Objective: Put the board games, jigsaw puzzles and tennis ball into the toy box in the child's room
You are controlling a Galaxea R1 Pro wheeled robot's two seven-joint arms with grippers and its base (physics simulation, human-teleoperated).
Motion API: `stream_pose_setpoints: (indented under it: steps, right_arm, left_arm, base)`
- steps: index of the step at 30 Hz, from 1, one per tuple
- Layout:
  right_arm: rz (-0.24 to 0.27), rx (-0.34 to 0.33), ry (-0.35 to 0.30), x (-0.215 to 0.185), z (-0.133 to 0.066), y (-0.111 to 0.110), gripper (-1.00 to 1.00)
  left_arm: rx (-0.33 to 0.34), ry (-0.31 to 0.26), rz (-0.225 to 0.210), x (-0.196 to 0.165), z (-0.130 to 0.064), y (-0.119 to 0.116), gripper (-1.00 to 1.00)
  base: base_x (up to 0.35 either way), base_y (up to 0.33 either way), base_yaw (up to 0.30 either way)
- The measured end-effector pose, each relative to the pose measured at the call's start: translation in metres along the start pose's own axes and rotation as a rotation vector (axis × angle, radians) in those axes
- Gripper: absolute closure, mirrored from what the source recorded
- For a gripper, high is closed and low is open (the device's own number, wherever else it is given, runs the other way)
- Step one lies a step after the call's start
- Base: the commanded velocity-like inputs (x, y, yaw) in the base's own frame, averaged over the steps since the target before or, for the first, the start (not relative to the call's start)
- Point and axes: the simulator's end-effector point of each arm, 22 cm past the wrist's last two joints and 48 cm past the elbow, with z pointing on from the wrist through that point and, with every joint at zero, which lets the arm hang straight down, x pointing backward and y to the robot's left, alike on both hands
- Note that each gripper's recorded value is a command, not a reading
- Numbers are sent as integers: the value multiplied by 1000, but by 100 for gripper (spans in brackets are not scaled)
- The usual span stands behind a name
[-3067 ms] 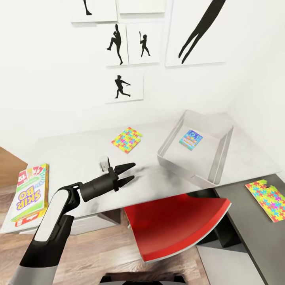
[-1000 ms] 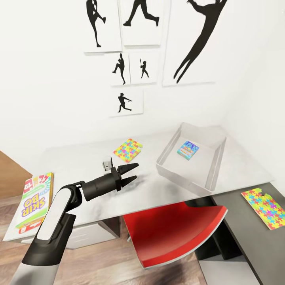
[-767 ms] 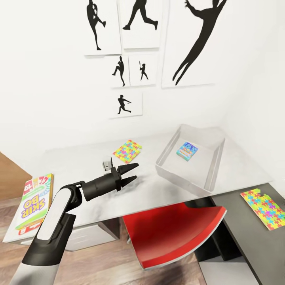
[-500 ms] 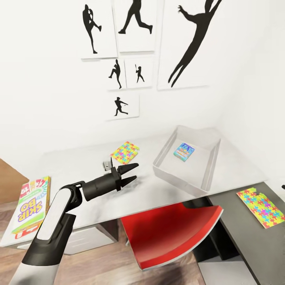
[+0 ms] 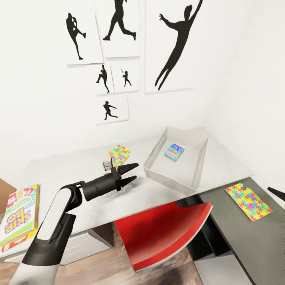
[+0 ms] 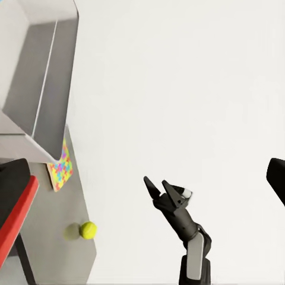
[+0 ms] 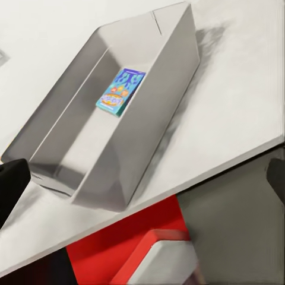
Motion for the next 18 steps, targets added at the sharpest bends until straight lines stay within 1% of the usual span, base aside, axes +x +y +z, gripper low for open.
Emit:
stream_pose_setpoints:
  steps: [8, 18]
  right_arm:
    - [-1, -11, 0, 0, 0, 5, -100]
    - [-6, -17, -5, -3, -2, 8, -100]
  left_arm:
    - [5, -1, 8, 0, 0, -6, -100]
    - [10, -2, 17, 0, -1, -11, -100]
  base:
    - [0, 0, -217]
    - [0, 0, -242]
